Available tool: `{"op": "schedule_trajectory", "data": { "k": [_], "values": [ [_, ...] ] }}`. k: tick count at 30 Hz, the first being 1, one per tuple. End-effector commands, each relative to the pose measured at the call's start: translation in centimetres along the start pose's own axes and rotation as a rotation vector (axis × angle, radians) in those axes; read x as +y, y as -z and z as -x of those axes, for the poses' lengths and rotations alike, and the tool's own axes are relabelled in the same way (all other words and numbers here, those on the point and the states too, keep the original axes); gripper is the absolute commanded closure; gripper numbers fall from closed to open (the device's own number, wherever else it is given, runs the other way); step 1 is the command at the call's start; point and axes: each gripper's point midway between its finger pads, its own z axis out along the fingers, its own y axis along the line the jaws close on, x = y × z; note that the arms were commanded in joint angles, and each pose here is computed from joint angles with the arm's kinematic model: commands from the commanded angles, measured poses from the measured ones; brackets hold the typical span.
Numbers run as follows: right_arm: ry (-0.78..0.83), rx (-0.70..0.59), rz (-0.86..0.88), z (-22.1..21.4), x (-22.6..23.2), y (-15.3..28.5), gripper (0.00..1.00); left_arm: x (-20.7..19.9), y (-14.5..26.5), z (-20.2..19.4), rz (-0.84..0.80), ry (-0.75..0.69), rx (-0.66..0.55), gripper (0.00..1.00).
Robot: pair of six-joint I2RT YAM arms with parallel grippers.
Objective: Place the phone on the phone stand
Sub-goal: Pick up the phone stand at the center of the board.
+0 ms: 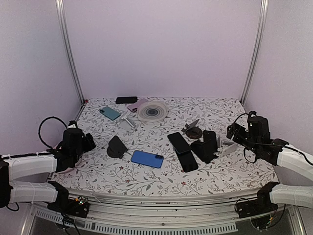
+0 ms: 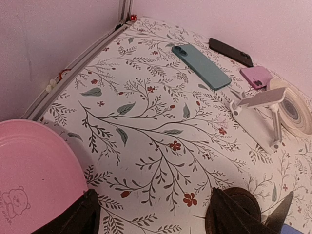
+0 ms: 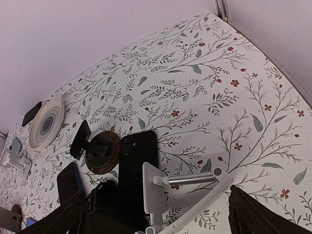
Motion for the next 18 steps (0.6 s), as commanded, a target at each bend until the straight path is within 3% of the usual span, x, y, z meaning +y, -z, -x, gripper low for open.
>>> {"op": "schedule_trajectory", "data": {
  "k": [1, 18],
  "values": [
    [-0.017, 0.014, -0.015, 0.2, 0.1, -0.2, 0.01, -0.7, 0.3, 0.8, -0.017, 0.002, -0.029, 0.23],
    [-0.03, 0.174, -0.026, -4.1, -0.9, -2.6, 0.01, -0.7, 0.4, 0.9, -0.019, 0.003, -0.032, 0.23]
  ]
}}
